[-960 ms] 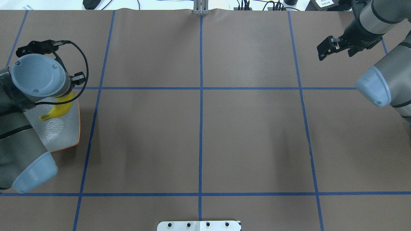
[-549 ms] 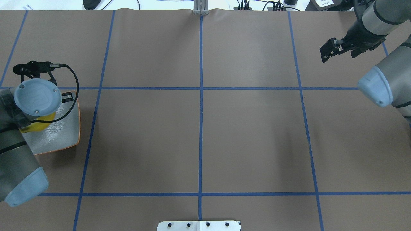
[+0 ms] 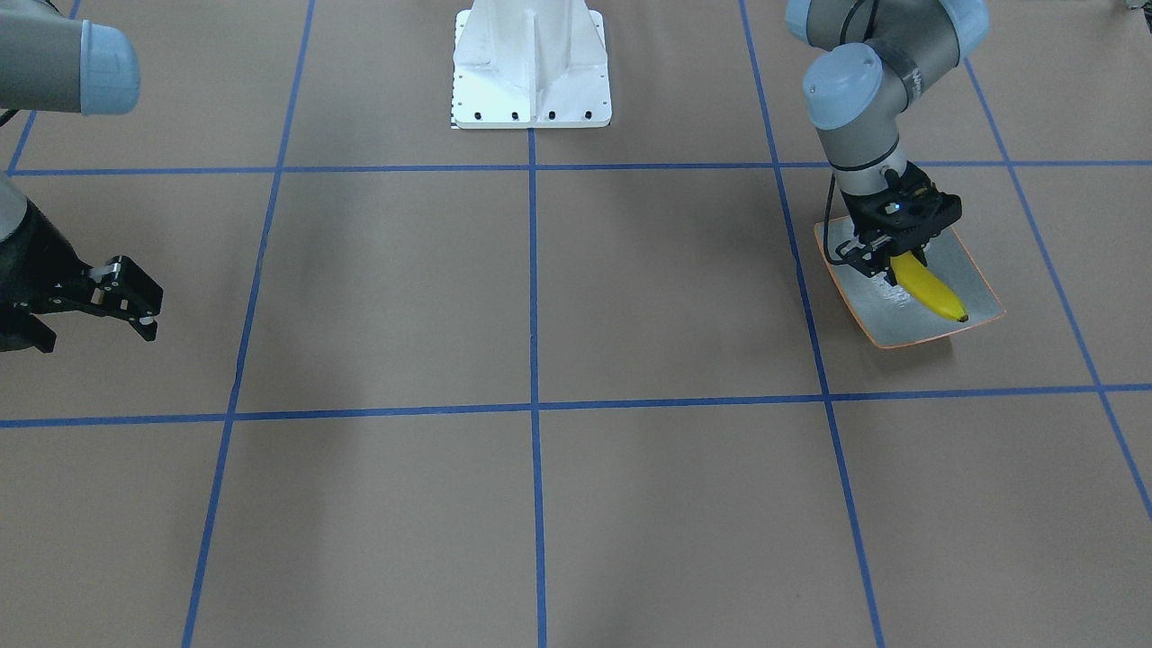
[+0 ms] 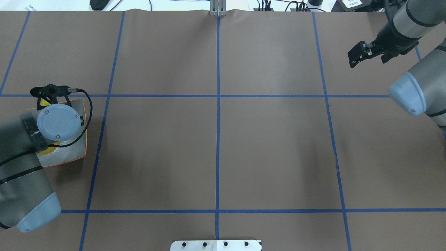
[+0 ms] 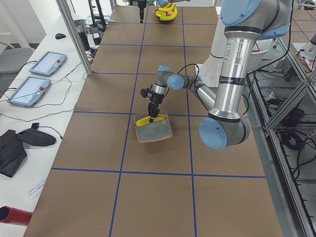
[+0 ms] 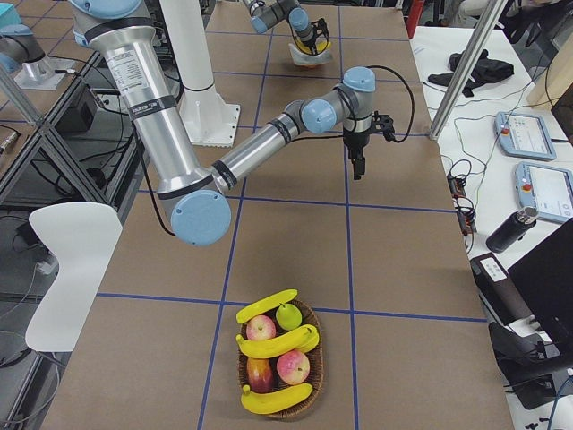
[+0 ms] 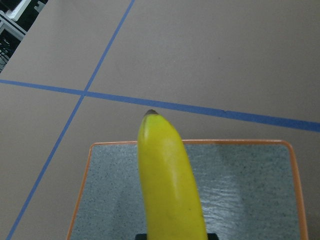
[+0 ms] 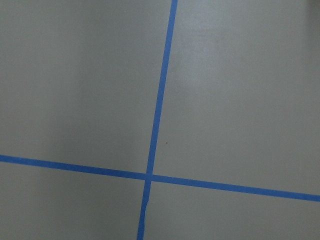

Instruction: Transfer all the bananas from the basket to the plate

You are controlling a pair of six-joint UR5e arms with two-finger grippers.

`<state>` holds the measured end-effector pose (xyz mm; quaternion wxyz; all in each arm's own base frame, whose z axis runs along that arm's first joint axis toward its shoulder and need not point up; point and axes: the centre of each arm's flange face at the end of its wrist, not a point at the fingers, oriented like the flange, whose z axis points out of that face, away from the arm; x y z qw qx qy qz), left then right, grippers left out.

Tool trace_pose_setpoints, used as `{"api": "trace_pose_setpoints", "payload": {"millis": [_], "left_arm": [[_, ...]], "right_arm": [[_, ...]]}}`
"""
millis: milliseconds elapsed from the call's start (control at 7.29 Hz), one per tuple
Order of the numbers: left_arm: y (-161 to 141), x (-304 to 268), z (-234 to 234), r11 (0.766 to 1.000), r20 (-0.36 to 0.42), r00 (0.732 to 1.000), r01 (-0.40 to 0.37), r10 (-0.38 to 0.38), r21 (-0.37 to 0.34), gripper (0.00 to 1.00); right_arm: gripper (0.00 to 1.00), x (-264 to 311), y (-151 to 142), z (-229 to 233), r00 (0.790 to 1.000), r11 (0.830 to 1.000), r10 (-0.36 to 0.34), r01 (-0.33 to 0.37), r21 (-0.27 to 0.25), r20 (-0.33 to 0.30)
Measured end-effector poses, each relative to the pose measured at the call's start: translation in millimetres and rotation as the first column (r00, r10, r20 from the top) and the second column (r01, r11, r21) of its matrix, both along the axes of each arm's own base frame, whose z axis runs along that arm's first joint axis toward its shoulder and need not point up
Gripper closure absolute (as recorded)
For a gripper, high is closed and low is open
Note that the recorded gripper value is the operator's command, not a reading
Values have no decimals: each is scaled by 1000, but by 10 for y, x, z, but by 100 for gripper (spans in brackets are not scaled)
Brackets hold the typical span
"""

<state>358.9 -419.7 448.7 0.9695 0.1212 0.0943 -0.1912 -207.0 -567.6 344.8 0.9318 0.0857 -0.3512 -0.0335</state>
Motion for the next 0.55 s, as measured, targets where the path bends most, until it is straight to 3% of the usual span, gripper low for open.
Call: {"api": "trace_pose_setpoints", "payload": {"millis": [549], "left_arm": [[-2, -42, 73, 999, 21, 999, -37, 37, -3, 0]], "right_arm": [[0, -7, 3, -11, 1000, 1000, -4, 4, 0, 8]]}}
